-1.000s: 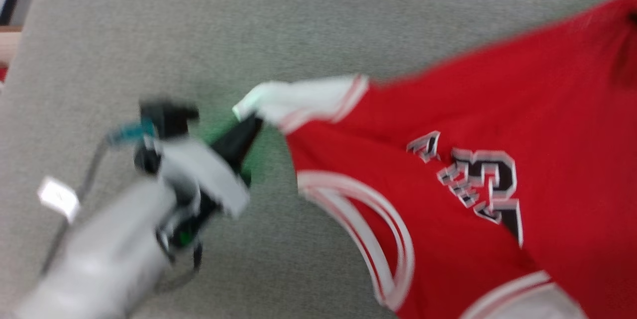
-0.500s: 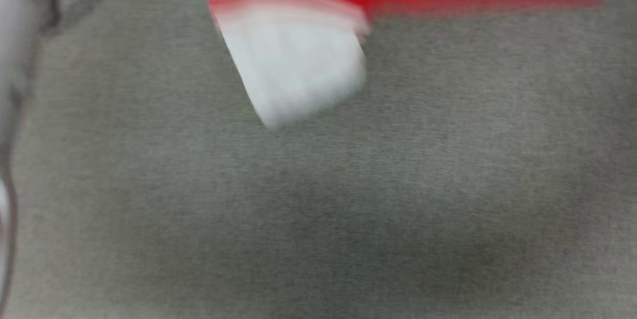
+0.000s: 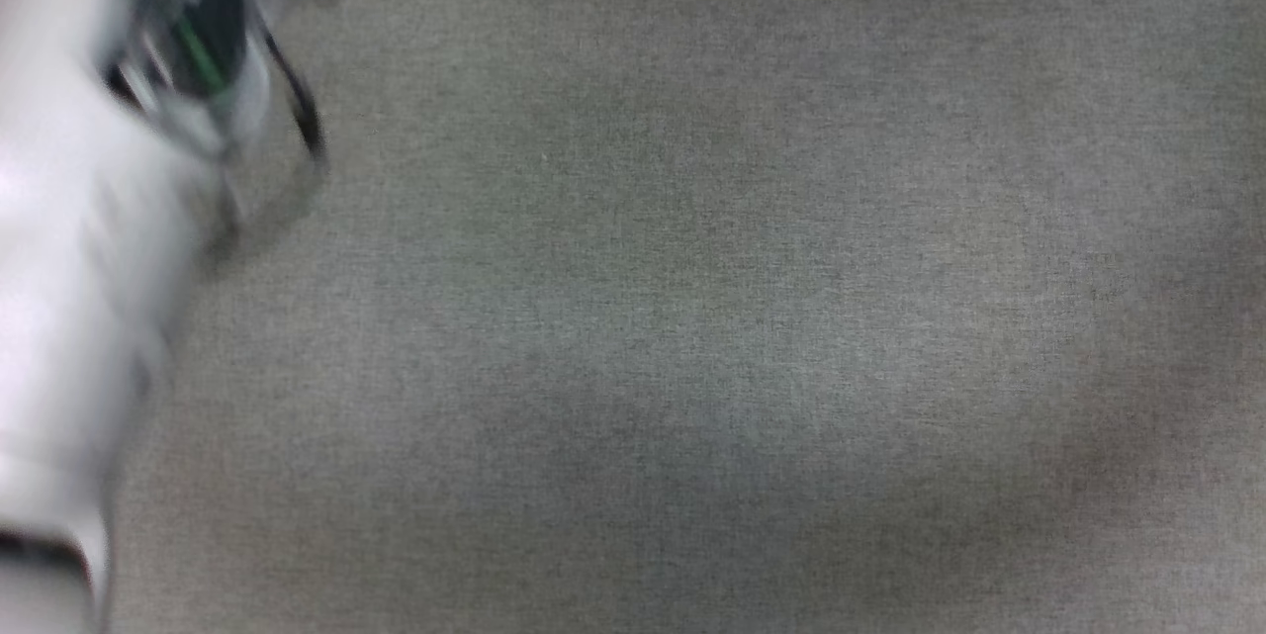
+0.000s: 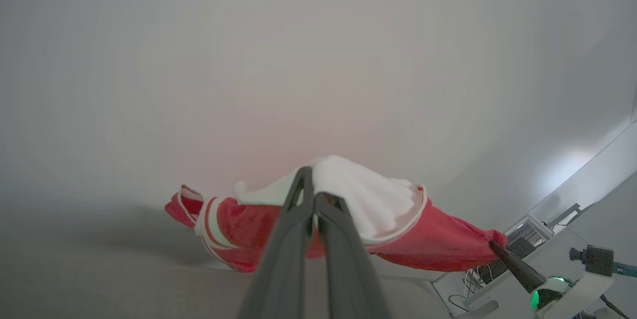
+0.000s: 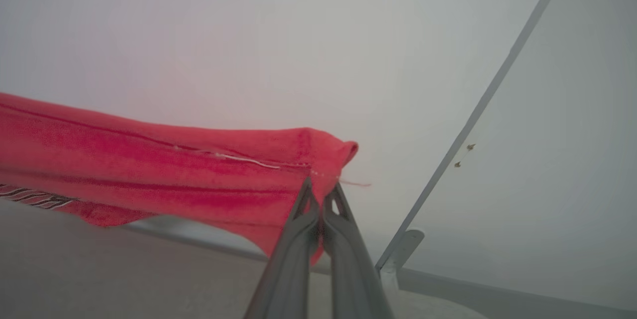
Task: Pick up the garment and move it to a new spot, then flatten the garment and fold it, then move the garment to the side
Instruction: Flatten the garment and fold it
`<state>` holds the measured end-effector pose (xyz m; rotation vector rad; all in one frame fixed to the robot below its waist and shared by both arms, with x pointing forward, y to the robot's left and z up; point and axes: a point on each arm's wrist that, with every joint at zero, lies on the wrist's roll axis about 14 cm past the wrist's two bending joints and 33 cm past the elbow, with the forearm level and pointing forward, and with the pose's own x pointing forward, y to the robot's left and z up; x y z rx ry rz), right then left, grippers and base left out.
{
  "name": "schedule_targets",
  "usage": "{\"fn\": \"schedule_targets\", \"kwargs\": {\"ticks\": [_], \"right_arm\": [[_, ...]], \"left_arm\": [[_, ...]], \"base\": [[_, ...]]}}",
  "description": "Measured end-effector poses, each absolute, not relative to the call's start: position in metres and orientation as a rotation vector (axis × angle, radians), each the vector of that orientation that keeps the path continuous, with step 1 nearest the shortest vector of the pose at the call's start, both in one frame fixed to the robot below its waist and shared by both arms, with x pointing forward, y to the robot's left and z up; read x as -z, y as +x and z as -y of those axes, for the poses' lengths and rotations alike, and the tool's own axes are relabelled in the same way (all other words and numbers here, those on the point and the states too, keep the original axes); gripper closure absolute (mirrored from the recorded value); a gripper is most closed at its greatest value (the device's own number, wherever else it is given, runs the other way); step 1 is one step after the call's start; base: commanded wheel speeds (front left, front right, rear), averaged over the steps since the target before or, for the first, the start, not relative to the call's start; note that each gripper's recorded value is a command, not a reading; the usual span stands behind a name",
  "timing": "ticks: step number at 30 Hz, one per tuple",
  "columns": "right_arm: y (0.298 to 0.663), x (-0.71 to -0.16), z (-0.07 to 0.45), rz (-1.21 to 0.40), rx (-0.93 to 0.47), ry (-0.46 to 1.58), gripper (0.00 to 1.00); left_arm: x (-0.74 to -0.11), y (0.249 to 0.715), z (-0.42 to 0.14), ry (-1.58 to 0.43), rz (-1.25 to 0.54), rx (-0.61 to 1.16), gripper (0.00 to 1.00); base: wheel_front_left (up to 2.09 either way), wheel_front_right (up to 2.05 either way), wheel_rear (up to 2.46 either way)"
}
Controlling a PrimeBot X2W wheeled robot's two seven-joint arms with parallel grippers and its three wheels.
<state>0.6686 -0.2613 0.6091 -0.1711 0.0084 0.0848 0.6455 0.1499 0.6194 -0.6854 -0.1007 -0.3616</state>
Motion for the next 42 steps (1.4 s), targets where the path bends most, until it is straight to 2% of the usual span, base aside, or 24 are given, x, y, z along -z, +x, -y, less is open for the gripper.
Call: {"fn": "schedule_targets", "kwargs": {"ticks": [7,11,20,29,32,36,42], "right_arm": [[0.608,-0.495,0.262,-0.252,-0.172,-0.142,1.00],[0.559,-0.455,0.259,-0.357,-0.226,-0.097,1.00],[0.464,-0.432,0.261,-0.543,-0.290,-0.039,1.00],[0.386,-0.422,0.251,-0.675,-0.316,0.008,1.00],[0.376,-0.432,0.247,-0.671,-0.305,0.013,1.00],[0.382,-0.452,0.239,-0.622,-0.294,0.010,1.00],[0.422,-0.475,0.225,-0.544,-0.302,0.017,1.00]], "left_arm": [[-0.504,0.556,-0.124,-0.805,-0.176,0.391,1.00],[-0.486,0.512,-0.127,-0.848,-0.230,0.381,1.00],[-0.464,0.424,-0.129,-0.848,-0.337,0.389,1.00],[-0.455,0.361,-0.134,-0.868,-0.411,0.374,1.00],[-0.456,0.353,-0.134,-0.870,-0.412,0.374,1.00],[-0.463,0.359,-0.135,-0.848,-0.383,0.391,1.00],[-0.492,0.408,-0.130,-0.828,-0.278,0.439,1.00]], "base": [[0.00,0.00,0.00],[0.00,0.00,0.00],[0.00,0.00,0.00],[0.00,0.00,0.00],[0.00,0.00,0.00],[0.00,0.00,0.00],[0.00,0.00,0.00]]}}
